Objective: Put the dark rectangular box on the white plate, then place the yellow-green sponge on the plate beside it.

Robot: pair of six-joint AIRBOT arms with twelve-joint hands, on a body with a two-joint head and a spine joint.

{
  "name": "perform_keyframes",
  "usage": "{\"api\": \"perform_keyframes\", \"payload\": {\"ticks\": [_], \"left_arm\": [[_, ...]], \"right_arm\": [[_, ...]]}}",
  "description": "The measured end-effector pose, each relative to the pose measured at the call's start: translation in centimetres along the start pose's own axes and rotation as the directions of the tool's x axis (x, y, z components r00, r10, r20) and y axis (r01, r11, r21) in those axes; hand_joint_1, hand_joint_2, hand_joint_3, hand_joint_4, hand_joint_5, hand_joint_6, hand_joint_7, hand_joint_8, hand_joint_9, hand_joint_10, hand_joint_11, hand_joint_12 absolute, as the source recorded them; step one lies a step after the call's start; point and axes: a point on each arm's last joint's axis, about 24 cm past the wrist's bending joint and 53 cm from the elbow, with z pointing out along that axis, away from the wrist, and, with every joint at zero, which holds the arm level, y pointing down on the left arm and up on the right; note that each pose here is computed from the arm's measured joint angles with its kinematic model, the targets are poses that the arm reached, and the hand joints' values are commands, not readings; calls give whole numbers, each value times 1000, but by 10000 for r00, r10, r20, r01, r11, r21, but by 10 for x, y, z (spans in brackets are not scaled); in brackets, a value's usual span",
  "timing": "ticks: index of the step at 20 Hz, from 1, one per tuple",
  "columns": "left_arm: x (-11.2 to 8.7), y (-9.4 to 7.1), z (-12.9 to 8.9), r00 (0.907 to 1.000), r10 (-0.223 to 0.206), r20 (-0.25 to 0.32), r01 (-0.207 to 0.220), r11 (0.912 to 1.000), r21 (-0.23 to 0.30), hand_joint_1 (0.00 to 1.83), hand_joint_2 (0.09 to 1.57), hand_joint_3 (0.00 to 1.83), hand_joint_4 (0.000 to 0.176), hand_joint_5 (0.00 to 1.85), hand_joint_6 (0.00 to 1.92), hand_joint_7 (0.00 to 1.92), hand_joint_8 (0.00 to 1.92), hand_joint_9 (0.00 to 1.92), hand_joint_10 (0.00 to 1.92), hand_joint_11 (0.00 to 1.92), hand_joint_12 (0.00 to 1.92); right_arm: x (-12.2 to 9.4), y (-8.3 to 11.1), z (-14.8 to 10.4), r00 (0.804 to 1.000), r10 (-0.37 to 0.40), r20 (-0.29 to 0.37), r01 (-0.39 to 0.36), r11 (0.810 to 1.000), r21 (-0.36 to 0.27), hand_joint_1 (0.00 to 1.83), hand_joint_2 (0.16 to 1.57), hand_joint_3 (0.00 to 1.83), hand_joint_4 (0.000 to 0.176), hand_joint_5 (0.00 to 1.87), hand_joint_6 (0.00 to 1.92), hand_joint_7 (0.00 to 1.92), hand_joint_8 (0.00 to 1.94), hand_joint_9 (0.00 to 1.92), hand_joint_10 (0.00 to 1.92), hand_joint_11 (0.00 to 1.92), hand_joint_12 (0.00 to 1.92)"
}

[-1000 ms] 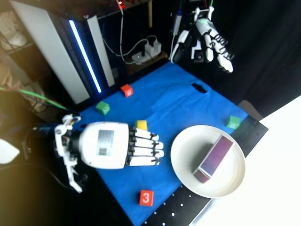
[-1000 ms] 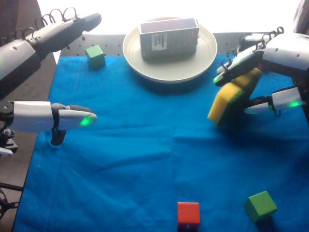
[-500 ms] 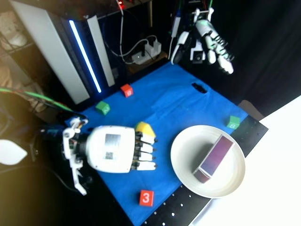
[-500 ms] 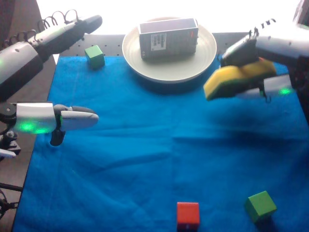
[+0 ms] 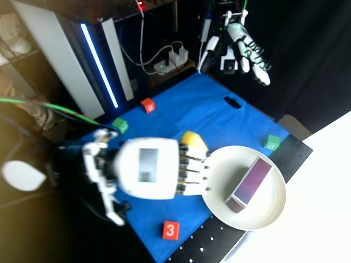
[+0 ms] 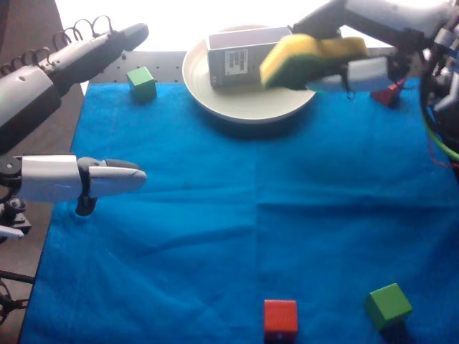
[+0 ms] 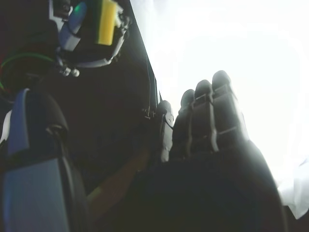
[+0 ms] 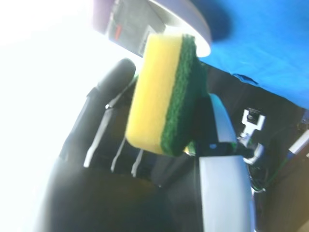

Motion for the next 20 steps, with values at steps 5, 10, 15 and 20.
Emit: {"api": "perform_keyframes", "payload": {"ticks": [5,10,15,20], "left_arm": [[1,2,0,10000,29,-75,-29,10000,-48,894,896,0,134,61,9,0,0,0,0,0,0],[1,4,1,10000,30,-92,-31,9999,-98,877,908,4,121,79,11,0,0,0,0,0,0],[2,4,1,10000,12,-95,-12,10000,-76,863,922,7,117,90,9,0,0,0,0,15,7],[2,3,1,10000,-18,-91,17,10000,-66,863,923,5,102,100,6,0,0,0,0,12,10]], "right_arm": [[-4,11,31,9974,479,531,-460,9983,-365,1376,1098,1,0,909,1062,1078,780,935,1141,731,1202],[-4,10,35,9974,469,554,-453,9985,-296,1069,1003,0,12,758,276,908,554,762,790,433,1484],[-17,4,32,9929,742,929,-730,9972,-158,907,914,0,48,623,13,736,3,695,164,268,1218],[-15,5,33,9930,773,899,-761,9970,-165,913,915,0,71,577,0,662,0,604,90,110,1048]]}}
